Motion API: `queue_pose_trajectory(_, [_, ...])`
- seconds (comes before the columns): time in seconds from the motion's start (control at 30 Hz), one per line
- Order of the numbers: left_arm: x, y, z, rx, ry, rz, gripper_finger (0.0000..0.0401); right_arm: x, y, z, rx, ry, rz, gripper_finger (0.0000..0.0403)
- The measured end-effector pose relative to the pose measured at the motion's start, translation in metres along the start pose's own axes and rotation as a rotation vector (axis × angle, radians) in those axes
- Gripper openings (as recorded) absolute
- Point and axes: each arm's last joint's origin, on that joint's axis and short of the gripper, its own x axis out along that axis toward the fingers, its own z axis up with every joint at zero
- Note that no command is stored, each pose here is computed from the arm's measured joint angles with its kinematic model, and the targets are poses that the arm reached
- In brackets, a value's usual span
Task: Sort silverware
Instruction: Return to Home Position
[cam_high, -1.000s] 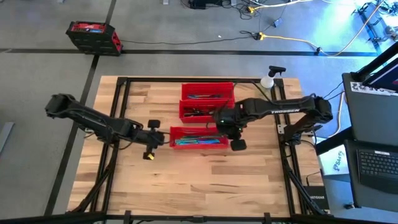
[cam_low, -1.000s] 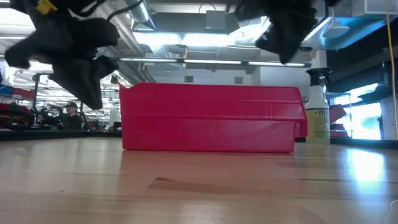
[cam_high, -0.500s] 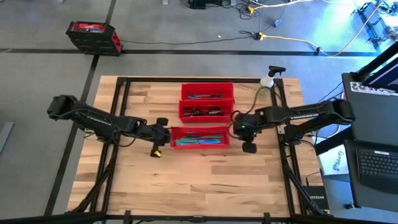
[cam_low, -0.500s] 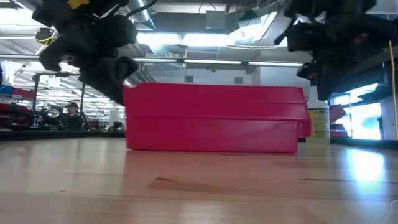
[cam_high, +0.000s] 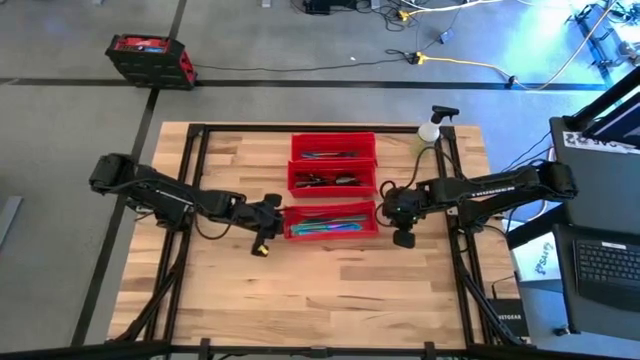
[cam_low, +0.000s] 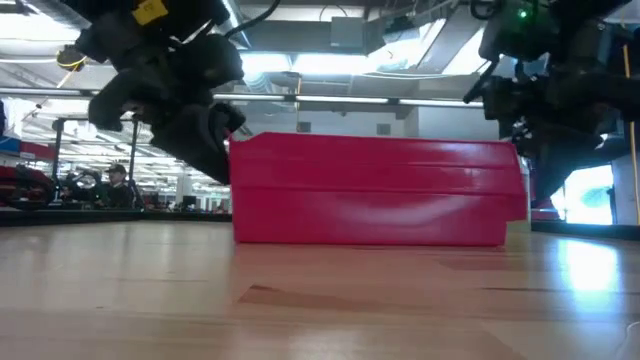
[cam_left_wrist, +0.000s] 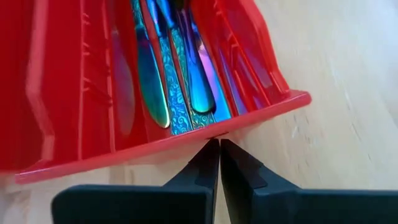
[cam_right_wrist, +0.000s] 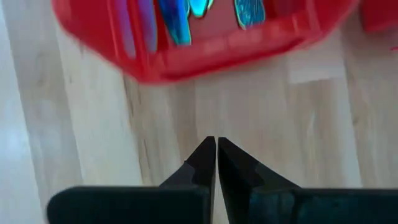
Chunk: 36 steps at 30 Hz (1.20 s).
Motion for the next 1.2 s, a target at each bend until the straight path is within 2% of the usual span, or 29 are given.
queue_pose_trajectory(0.17, [0.002,0.003,0.002,-0.003,-0.019,0.013,0.0000,0.001,0.001,0.005,0.077,-0.044,0.008,0.0001])
queue_pose_trajectory(0.3, [0.002,0.007,0.001,-0.012,-0.018,0.026,0.0000,-0.002,0.001,0.004,0.098,-0.010,0.012,0.0000])
queue_pose_trajectory(0.43, [0.003,0.011,0.001,-0.015,-0.020,0.041,0.0000,-0.012,0.007,0.002,0.046,0.049,-0.053,0.0000])
queue_pose_trajectory(0.6, [-0.001,0.010,0.000,-0.011,-0.006,0.042,0.0000,-0.030,0.023,0.009,0.015,0.063,-0.046,0.0000])
queue_pose_trajectory(0.73, [-0.009,0.008,0.002,-0.006,-0.016,0.044,0.0000,-0.049,0.044,0.021,-0.038,-0.029,-0.037,0.0000])
queue_pose_trajectory(0.9, [-0.026,0.011,-0.002,-0.081,0.023,0.128,0.0000,-0.061,0.067,0.029,-0.122,-0.174,-0.046,0.0000])
queue_pose_trajectory(1.07, [-0.048,-0.007,0.008,-0.039,-0.087,0.054,0.0000,-0.056,0.086,0.029,-0.199,-0.236,0.010,0.0000])
queue_pose_trajectory(1.2, [-0.052,-0.030,0.007,0.011,-0.088,0.014,0.0000,-0.047,0.101,0.028,-0.239,-0.270,0.002,0.0000])
